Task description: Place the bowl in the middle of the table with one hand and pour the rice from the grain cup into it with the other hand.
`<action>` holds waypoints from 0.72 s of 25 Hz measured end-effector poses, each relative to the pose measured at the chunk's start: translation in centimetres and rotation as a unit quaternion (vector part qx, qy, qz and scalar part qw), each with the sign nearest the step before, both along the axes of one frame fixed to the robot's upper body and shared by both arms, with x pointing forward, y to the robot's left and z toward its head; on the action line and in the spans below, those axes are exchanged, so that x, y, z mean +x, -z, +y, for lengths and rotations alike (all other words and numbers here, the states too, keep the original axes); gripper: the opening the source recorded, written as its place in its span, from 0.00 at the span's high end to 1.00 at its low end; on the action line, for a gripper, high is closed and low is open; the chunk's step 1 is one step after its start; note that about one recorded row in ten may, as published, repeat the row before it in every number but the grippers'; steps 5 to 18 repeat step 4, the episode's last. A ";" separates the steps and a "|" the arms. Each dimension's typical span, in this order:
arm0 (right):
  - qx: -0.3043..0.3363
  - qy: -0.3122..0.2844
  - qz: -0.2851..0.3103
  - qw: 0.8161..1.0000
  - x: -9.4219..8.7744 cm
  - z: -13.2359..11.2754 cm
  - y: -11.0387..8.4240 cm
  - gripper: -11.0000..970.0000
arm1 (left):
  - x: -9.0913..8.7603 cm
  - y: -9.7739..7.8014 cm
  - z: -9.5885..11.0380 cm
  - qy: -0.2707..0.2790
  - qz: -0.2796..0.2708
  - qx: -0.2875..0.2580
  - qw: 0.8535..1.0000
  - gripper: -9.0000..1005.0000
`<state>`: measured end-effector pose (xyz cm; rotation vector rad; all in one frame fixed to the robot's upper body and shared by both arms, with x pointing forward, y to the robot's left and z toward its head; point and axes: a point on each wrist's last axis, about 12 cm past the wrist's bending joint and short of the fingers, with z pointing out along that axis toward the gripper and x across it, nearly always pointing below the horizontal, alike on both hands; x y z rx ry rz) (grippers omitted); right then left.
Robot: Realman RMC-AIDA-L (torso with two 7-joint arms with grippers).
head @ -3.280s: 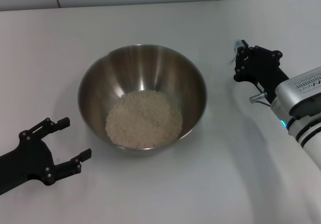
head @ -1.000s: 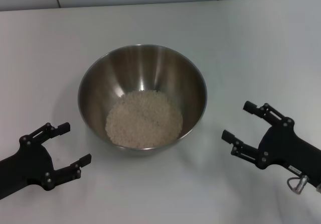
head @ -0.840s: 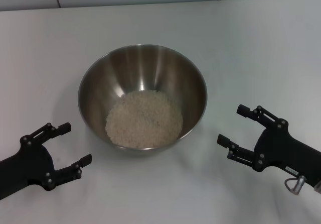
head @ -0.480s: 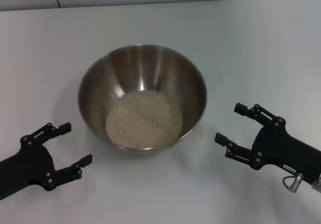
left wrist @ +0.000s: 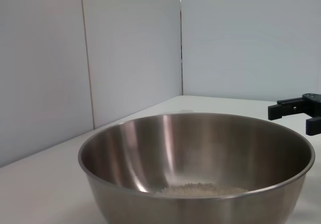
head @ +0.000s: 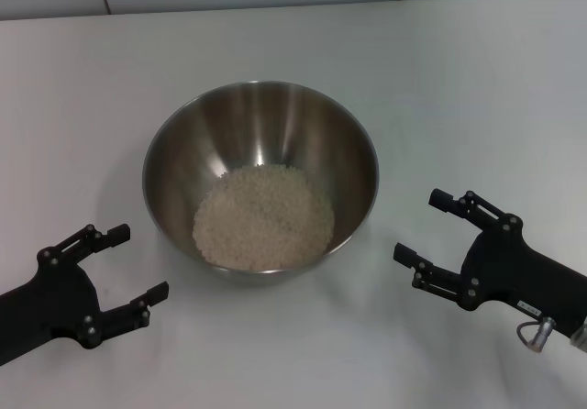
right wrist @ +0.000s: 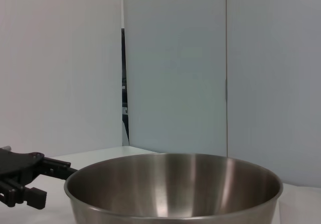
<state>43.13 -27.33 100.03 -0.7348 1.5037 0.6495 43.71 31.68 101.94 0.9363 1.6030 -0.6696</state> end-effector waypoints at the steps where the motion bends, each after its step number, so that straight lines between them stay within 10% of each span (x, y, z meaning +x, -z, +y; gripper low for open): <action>1: 0.000 0.000 0.000 1.000 0.0 0.0 0.0 0.14 | 0.0 0.0 0.0 0.000 0.000 0.000 1.000 0.14; 18: 0.000 0.000 0.000 1.000 0.0 0.0 0.0 0.14 | 0.0 0.0 0.0 0.000 0.000 0.000 1.000 0.14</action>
